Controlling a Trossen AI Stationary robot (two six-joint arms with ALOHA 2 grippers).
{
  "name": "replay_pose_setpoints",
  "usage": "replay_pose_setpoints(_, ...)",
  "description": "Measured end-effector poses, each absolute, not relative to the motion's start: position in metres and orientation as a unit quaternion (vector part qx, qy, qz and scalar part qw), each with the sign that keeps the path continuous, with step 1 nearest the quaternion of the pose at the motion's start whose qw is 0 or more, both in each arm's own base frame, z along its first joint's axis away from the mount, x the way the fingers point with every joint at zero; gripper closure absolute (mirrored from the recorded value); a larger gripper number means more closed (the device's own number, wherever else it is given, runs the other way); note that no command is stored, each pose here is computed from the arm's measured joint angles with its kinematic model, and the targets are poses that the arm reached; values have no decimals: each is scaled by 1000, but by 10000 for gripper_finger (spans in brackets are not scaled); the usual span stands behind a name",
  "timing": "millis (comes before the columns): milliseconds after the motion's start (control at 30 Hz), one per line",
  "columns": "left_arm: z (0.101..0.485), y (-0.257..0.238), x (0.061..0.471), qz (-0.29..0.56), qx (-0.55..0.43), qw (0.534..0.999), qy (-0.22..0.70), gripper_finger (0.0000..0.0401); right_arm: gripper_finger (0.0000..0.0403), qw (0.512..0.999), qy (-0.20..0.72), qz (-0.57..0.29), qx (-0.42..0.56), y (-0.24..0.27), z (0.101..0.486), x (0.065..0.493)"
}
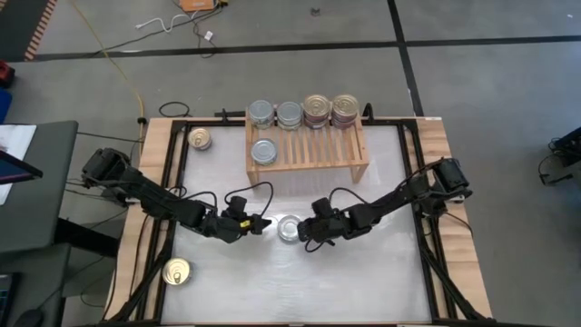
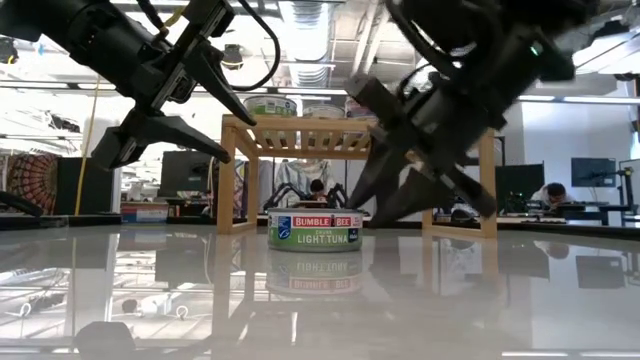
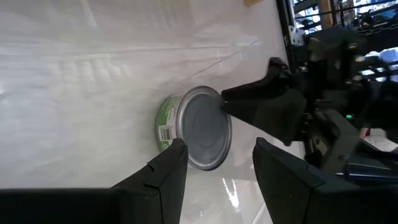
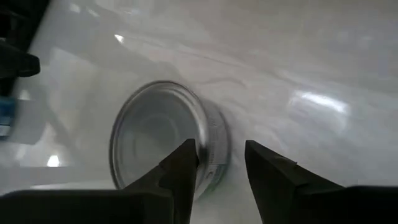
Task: Stack canned seafood by type on shelf
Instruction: Stack the green tuna can on top of the green tuna can on the shelf
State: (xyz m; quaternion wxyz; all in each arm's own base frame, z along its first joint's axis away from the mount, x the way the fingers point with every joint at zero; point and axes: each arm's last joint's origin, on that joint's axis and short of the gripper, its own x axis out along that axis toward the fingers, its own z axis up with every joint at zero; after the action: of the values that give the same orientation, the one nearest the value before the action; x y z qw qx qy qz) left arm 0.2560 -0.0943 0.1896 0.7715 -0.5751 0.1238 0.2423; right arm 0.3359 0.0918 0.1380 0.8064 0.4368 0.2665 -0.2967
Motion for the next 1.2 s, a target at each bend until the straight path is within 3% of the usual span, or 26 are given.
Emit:
replay_pose_setpoints(333,190,-95,256,241,-573,773,125,229,241,808,196,-243,500,90,123,321)
replay_pose_setpoints(700,190,-95,256,241,-573,773,125,229,245,814,203,-234,491,95,123,319)
replay_pose_setpoints(1200,190,-95,256,243,-586,763,121,229,324,819,211,-237,478,95,119,319)
